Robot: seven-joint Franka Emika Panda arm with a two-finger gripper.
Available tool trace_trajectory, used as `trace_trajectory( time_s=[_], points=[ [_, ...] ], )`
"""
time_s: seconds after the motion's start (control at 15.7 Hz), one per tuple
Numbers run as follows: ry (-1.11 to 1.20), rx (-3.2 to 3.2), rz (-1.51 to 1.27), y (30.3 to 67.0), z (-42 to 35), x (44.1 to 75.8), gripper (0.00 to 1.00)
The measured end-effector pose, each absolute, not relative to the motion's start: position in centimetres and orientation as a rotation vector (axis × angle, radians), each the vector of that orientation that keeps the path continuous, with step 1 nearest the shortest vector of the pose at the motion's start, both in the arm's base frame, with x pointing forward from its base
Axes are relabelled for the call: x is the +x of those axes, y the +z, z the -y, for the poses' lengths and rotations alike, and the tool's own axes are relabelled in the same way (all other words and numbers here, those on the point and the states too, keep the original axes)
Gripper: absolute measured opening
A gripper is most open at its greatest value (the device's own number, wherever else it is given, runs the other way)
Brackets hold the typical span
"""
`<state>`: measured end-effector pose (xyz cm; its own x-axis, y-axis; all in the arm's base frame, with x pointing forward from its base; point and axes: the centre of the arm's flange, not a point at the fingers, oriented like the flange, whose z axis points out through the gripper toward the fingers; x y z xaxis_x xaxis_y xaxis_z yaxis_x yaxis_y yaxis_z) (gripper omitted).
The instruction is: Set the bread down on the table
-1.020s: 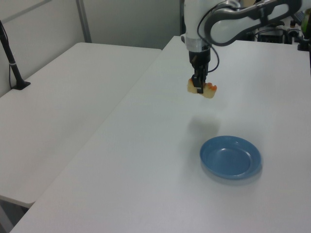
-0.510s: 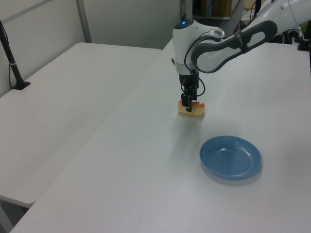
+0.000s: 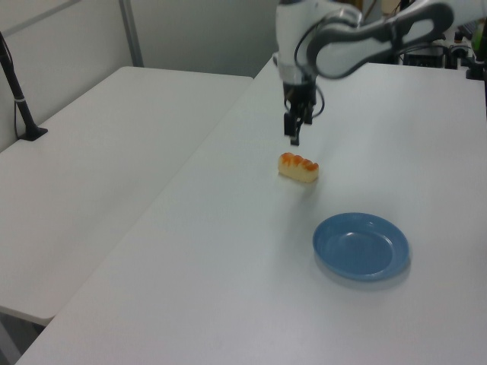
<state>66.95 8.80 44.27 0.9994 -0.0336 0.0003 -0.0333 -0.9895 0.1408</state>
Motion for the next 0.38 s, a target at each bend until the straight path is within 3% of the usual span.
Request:
trace_trajectory(
  time_s=[0.19, 0.38],
  points=[
    [-0.072, 3.002, 0.082, 51.8, -7.7, 62.5, 1.00],
    [-0.073, 3.014, 0.110, 55.9, -6.2, 58.8, 1.00]
  ],
)
